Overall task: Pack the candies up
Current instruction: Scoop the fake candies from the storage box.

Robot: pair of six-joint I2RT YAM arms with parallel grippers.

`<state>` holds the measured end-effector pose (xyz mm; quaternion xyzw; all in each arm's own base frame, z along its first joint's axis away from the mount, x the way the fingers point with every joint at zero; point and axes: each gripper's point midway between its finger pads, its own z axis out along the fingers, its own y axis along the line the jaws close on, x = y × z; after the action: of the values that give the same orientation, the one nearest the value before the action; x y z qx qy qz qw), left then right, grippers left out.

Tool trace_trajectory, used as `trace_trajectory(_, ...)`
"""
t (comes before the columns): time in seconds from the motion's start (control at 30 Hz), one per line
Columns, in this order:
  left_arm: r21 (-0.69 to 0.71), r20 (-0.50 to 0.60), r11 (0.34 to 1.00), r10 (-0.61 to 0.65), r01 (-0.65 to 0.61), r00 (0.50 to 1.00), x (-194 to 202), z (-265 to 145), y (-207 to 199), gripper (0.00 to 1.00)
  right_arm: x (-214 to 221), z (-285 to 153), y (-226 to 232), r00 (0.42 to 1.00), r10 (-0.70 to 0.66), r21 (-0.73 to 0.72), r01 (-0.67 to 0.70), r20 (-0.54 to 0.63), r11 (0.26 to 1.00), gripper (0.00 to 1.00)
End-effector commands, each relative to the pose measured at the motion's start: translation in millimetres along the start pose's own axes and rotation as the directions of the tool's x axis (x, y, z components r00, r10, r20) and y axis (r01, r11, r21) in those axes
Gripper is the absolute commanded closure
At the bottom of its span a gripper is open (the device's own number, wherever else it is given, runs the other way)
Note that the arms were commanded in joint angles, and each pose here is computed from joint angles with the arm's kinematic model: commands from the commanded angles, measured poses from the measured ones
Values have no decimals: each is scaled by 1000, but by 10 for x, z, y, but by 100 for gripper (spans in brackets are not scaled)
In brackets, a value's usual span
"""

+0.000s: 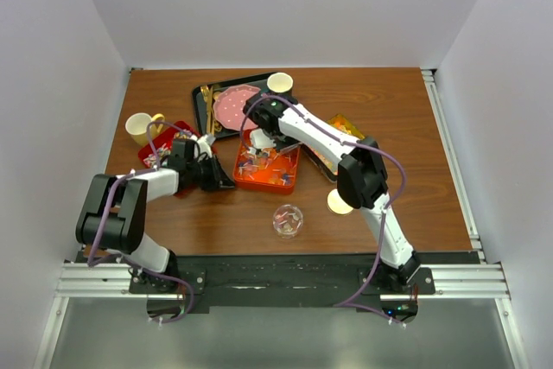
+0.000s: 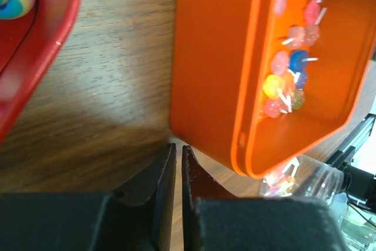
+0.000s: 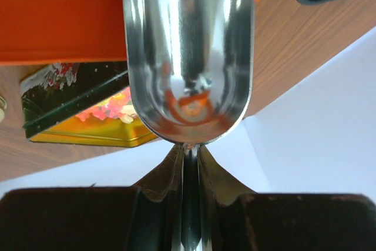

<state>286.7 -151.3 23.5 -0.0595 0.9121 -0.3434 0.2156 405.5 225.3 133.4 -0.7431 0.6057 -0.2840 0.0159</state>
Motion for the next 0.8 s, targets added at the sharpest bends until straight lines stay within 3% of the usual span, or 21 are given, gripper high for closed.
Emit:
trace_trajectory(0.0,18,33,999,51,-51,998,-121,83,-39,83,-72,34,73,985,-163,-5,163,-47,987,100)
trace_trajectory(0.77,172,41,983,53,-59,998,-42,167,-204,76,-921,172,242,968,-240,-11,242,71,970,100)
